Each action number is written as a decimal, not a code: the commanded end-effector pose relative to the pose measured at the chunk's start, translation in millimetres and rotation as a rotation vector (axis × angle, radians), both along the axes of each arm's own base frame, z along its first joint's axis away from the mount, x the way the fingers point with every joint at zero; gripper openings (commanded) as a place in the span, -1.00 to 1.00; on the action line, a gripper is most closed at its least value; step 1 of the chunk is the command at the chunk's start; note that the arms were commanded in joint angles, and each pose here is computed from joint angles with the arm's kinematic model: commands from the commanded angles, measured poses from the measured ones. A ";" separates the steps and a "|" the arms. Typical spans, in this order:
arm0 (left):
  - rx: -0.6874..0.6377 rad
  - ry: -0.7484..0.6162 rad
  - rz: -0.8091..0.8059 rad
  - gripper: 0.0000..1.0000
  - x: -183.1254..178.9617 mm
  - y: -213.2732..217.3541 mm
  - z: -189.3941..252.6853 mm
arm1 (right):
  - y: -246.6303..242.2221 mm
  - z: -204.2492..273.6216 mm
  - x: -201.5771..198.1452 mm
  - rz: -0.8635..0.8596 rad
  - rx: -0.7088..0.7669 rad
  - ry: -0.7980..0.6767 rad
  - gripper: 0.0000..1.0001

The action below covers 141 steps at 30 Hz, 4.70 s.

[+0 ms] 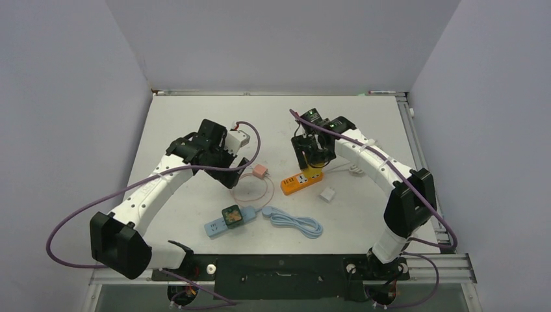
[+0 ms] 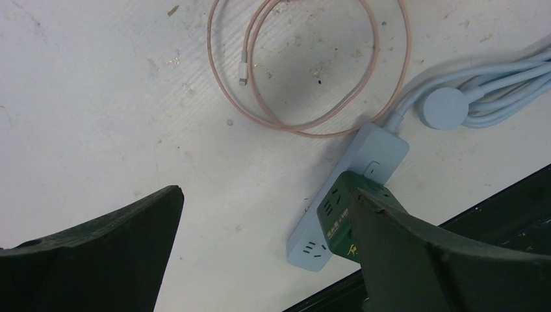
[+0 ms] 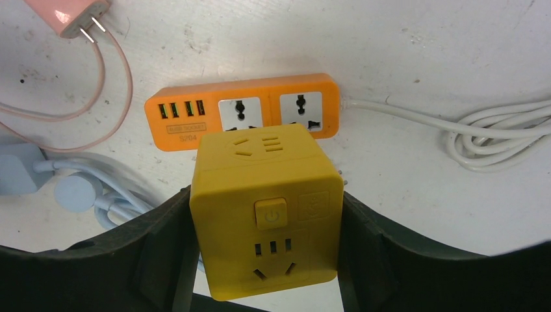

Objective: Insert the plug

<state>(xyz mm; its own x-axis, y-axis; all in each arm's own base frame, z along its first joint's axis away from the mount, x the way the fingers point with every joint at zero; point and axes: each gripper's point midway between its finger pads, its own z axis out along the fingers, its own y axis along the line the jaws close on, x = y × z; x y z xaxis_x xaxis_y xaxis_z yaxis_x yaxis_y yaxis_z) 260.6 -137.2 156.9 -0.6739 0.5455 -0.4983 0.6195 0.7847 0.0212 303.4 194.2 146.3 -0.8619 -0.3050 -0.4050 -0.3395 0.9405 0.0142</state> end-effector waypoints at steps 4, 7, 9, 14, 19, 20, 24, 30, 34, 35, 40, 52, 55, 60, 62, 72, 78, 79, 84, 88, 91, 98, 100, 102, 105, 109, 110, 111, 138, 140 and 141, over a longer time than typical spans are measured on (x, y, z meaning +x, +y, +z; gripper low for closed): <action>0.015 0.007 0.011 0.96 -3.8 9.4 3.5 | 8.8 9.0 9.9 0.012 -0.029 -0.053 -0.89; 0.023 -0.002 0.023 0.96 0.2 11.8 4.5 | 11.8 -0.7 8.9 0.017 -0.046 -0.043 -0.89; 0.022 0.001 0.032 0.97 1.7 12.5 4.4 | 13.3 -6.2 8.1 0.020 -0.056 -0.036 -0.89; 0.020 0.021 0.018 1.00 -2.4 11.8 -0.3 | 16.3 -17.0 9.2 0.035 -0.062 -0.027 -0.89; 0.025 0.017 0.019 1.00 -2.7 13.4 -0.4 | 20.6 -25.1 11.0 0.047 -0.057 -0.015 -0.89; 0.025 0.016 0.018 1.00 -2.7 13.2 0.0 | 21.2 -26.7 11.2 0.048 -0.057 -0.011 -0.89; 0.024 0.013 0.018 1.00 -2.6 13.2 0.7 | 16.1 -29.9 13.3 0.029 -0.069 -0.015 -0.89; 0.013 0.021 0.013 1.00 -4.3 11.3 0.9 | -6.6 -38.3 17.2 -0.015 -0.093 -0.008 -0.89; 0.013 0.027 0.012 0.90 -4.6 10.8 0.2 | -13.9 -42.8 18.0 -0.029 -0.108 -0.008 -0.89; 0.014 0.028 0.012 0.90 -4.4 10.9 0.1 | -15.7 -44.1 18.4 -0.033 -0.113 -0.008 -0.89; 0.011 0.030 0.010 0.89 -5.3 10.5 0.2 | -23.3 -45.1 20.9 -0.044 -0.135 -0.021 -0.89; 0.002 0.039 0.007 0.89 -7.8 9.4 -0.7 | -32.3 -40.7 31.8 -0.063 -0.146 -0.051 -0.89; 0.006 0.036 0.003 0.89 -7.9 10.0 0.1 | -32.4 -40.2 33.5 -0.068 -0.146 -0.058 -0.89; 0.007 0.034 0.001 0.89 -8.0 10.5 0.7 | -29.1 -42.1 32.0 -0.065 -0.127 -0.051 -0.89; 0.007 0.034 0.001 0.89 -8.6 10.8 0.4 | -28.9 -42.4 31.0 -0.065 -0.122 -0.052 -0.89; 0.005 0.032 0.001 0.89 -8.9 10.8 0.5 | -27.6 -44.3 24.2 -0.059 -0.102 -0.041 -0.89; 0.008 0.035 0.002 0.89 -9.7 11.4 -0.2 | -23.9 -30.9 26.0 -0.058 -0.065 -0.072 -0.89; 0.006 0.036 0.001 0.89 -10.1 11.3 -0.4 | -22.8 -27.1 26.5 -0.057 -0.055 -0.080 -0.89; 0.004 0.042 0.003 0.89 -10.3 10.4 -1.7 | -20.3 -21.2 24.8 -0.052 -0.033 -0.086 -0.89; 0.001 0.043 0.003 0.89 -9.7 9.7 -1.3 | -20.9 -19.6 25.7 -0.047 -0.033 -0.099 -0.89; 0.000 0.043 0.002 0.89 -9.7 9.3 -0.9 | -21.5 -23.6 25.2 -0.039 -0.040 -0.088 -0.89; 0.001 0.042 0.004 0.89 -9.5 9.7 0.1 | -24.0 -40.6 20.6 -0.036 -0.056 -0.054 -0.89; 0.002 0.043 0.004 0.88 -9.5 9.9 0.0 | -24.2 -42.7 20.0 -0.035 -0.057 -0.052 -0.89; 0.001 0.043 0.004 0.88 -9.8 9.6 0.1 | -24.3 -42.4 20.8 -0.035 -0.055 -0.055 -0.89; -0.001 0.048 0.004 0.88 -10.2 9.0 -0.8 | -24.1 -42.5 21.7 -0.037 -0.054 -0.059 -0.89; -0.005 0.048 0.005 0.88 -10.6 8.8 0.2 | -25.8 -42.8 23.9 -0.043 -0.059 -0.063 -0.89; -0.004 0.047 0.004 0.88 -10.7 8.7 0.2 | -26.3 -42.8 25.0 -0.046 -0.059 -0.066 -0.89; -0.004 0.046 0.004 0.88 -10.7 8.9 0.4 | -26.7 -42.6 25.8 -0.048 -0.058 -0.068 -0.89; -0.004 0.037 0.000 0.88 -10.1 9.3 3.2 | -31.4 -63.9 25.2 -0.054 -0.094 -0.041 -0.89; -0.006 0.035 0.000 0.88 -9.9 9.1 4.2 | -30.9 -65.0 25.8 -0.054 -0.093 -0.042 -0.89; -0.006 0.036 0.000 0.88 -10.1 9.1 3.8 | -31.1 -65.9 25.7 -0.054 -0.094 -0.040 -0.89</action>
<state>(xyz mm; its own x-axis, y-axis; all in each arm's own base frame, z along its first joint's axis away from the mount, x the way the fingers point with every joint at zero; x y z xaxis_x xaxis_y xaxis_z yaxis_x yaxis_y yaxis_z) 248.5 -126.5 148.3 -0.7061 0.5542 -0.4409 0.6184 0.7859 -0.0024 322.6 169.6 83.8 -0.8669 -0.2946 -0.4021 -0.2987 0.9528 -0.0542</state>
